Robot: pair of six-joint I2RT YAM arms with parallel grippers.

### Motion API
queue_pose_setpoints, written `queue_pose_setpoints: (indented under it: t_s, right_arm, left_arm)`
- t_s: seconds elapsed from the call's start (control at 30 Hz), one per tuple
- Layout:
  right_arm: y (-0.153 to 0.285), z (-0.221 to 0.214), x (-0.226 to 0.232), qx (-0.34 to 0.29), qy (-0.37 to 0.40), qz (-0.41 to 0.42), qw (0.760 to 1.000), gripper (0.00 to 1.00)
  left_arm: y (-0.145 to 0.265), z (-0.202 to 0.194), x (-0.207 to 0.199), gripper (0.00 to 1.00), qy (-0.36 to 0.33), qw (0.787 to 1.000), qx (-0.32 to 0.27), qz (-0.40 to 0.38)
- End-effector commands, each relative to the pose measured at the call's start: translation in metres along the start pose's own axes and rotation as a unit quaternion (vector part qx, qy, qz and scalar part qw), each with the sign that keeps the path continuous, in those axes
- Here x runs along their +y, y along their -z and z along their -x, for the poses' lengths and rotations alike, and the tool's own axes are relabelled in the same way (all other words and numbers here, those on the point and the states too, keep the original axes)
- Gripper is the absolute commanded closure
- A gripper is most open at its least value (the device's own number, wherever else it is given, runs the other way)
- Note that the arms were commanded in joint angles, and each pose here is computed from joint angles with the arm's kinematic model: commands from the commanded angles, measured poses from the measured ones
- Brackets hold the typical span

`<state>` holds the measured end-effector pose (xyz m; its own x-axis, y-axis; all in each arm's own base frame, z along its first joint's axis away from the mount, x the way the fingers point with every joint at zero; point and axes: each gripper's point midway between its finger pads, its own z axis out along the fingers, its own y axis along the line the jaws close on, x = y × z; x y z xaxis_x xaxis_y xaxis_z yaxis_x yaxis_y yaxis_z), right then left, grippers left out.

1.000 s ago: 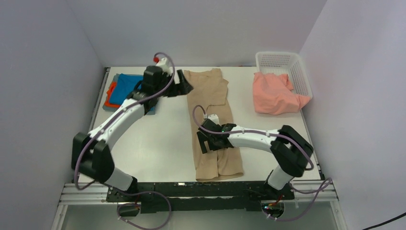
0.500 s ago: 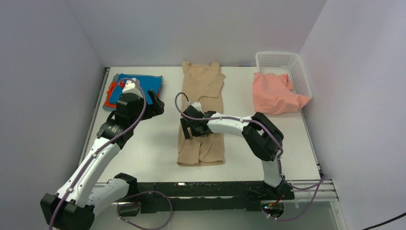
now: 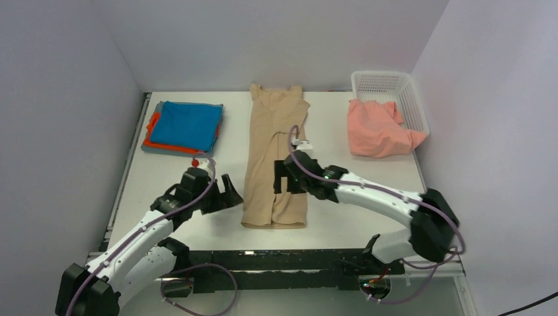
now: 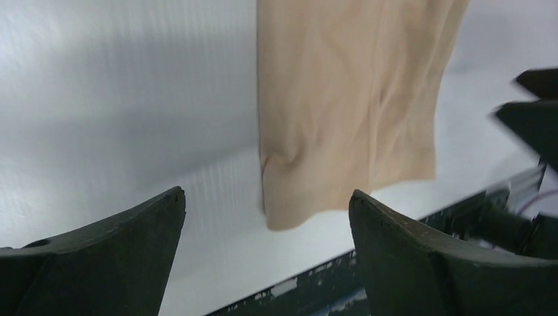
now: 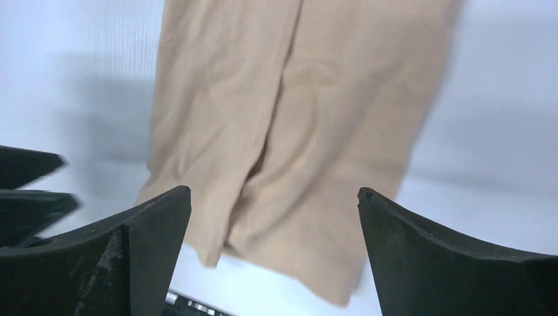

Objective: Fold and stack the t-shirts
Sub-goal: Grab the bottom of the folded rectangular tshirt with both arms, then fold the folded rectangular tshirt in 1/3 of the way

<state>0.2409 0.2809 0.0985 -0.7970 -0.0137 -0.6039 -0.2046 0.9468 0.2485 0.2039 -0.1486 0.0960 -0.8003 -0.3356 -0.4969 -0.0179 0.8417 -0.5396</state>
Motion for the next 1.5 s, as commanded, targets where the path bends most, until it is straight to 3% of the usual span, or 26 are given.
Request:
queue_pose_setpoints:
  t_s: [0.0,0.2,0.37,0.53,0.73,0.77,0.9,0.97,1.1,1.33,1.47]
  right_arm:
    - [0.024,-0.031,-0.033,0.006,-0.077,-0.010,0.997,0.00]
    - [0.034,-0.089,-0.049,0.062,-0.135,0.022,0.989,0.01]
    - [0.031,-0.111,-0.043,0.091,-0.158,0.055,0.982,0.07]
    - [0.028,-0.116,-0.041,0.096,-0.175,0.067,0.978,0.19]
    - [0.021,-0.115,-0.045,0.083,-0.176,0.059,0.979,0.32]
    - [0.018,-0.116,-0.046,0.080,-0.175,0.057,0.980,0.36]
    - [0.010,-0.127,-0.050,0.099,-0.170,0.042,0.980,0.71]
    - [0.014,-0.136,-0.044,0.121,-0.171,0.063,0.976,0.85]
    - [0.027,-0.155,-0.042,0.154,-0.187,0.095,0.966,0.93]
    - [0.059,-0.165,-0.015,0.175,-0.190,0.200,0.945,0.96]
    - [0.071,-0.160,-0.005,0.182,-0.173,0.225,0.941,0.97]
  left_arm:
    - [-0.006,-0.041,-0.028,0.08,0.016,0.994,0.069,-0.079]
    - [-0.017,-0.079,-0.026,0.28,0.010,0.989,0.117,-0.086]
    - [-0.030,-0.084,-0.023,0.46,0.013,0.990,0.116,-0.079]
    - [-0.041,-0.084,-0.012,0.51,0.013,0.993,0.111,-0.046]
    - [-0.048,-0.093,-0.007,0.65,0.012,0.991,0.126,-0.036]
    - [-0.049,-0.094,-0.007,0.70,0.012,0.991,0.128,-0.035]
    - [-0.049,-0.103,-0.007,1.00,0.015,0.989,0.145,-0.033]
    - [-0.044,-0.112,-0.003,1.00,0.017,0.987,0.159,-0.022]
    - [-0.026,-0.127,0.010,1.00,0.006,0.984,0.178,0.023]
    - [-0.001,-0.147,-0.005,1.00,0.017,0.979,0.201,-0.018]
    - [0.007,-0.136,-0.025,1.00,0.003,0.983,0.179,-0.052]
